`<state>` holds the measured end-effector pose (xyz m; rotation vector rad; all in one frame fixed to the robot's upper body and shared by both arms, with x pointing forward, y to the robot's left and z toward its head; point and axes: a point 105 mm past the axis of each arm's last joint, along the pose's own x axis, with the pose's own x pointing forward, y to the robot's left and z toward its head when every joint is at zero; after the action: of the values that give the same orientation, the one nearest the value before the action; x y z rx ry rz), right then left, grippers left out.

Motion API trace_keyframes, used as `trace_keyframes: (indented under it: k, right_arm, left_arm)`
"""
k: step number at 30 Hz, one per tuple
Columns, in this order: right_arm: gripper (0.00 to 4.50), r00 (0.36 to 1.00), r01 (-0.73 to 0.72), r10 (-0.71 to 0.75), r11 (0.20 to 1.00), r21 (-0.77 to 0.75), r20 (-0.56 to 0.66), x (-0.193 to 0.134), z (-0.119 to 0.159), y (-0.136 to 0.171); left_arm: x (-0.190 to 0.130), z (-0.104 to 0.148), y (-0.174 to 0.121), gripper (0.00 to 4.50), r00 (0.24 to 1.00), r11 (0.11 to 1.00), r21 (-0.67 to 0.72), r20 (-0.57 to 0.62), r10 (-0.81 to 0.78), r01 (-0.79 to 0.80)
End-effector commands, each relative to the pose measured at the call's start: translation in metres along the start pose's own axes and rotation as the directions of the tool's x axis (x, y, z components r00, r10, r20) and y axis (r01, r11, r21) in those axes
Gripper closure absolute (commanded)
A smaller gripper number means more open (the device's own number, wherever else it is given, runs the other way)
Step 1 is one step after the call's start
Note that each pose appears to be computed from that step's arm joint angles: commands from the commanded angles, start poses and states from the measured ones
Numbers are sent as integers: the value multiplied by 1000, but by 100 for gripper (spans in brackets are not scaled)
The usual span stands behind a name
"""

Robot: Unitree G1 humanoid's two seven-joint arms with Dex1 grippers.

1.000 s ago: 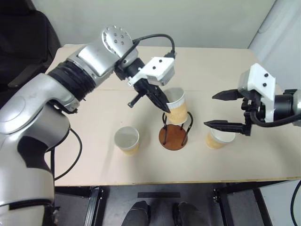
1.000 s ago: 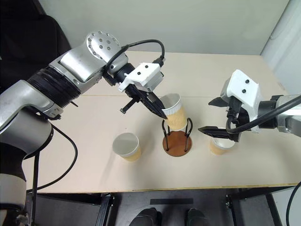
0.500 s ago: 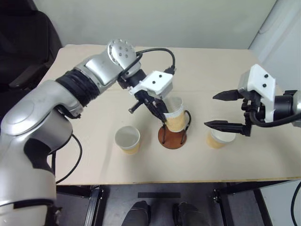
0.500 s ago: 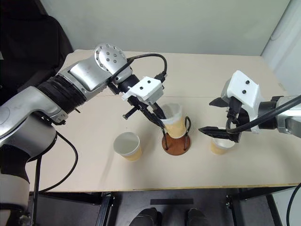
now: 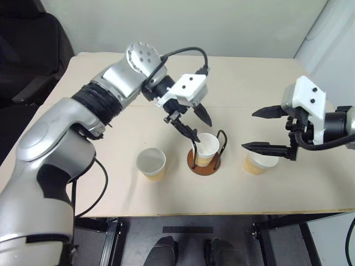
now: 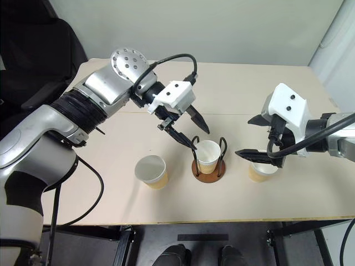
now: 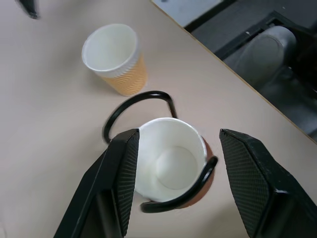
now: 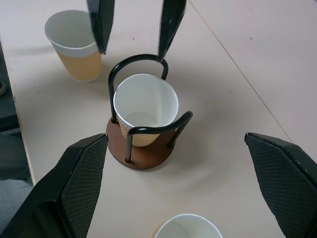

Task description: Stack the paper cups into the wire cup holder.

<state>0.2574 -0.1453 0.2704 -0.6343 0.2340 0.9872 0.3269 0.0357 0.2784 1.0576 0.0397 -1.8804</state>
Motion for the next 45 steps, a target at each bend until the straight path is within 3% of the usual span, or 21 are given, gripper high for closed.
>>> trace_keyframes:
  k: [1, 9, 14, 21, 27, 33, 40, 45]
  right_arm:
    - [0, 998, 60, -59, 997, -49, 23, -7, 9, -7]
    - [0, 998, 64, -63, 997, -35, 31, -3, 7, -6]
    - [0, 998, 47, -46, 998, -32, 34, -1, 7, -5]
    - [0, 999, 20, -19, 999, -29, 38, 3, 6, -4]
    - [0, 999, 0, 1, 999, -32, 45, 5, 7, -3]
    - [0, 996, -61, 62, 998, -26, 66, 6, 12, 6]
    - [0, 988, -80, 87, 995, -58, 131, 11, 21, 13]
    - [0, 971, -182, 194, 979, -94, 142, 17, 25, 28]
  left_arm:
    - [-17, 15, 3, 175, 997, 999, 14, 60, 45, -46]
    - [-64, 29, 0, 175, 968, 977, -59, 137, 212, -205]
    - [-78, 19, -22, 175, 972, 972, -55, 44, 232, -230]
    - [-81, -8, -54, 175, 966, 977, -25, -154, 206, -212]
    - [-83, -19, -59, 175, 946, 971, -17, -232, 228, -238]
    - [-82, -16, -73, 175, 949, 971, -37, -225, 220, -234]
    - [-74, -3, -108, 175, 981, 965, -203, -129, 142, -166]
    - [-73, -13, -136, 175, 969, 959, -251, -234, 74, -133]
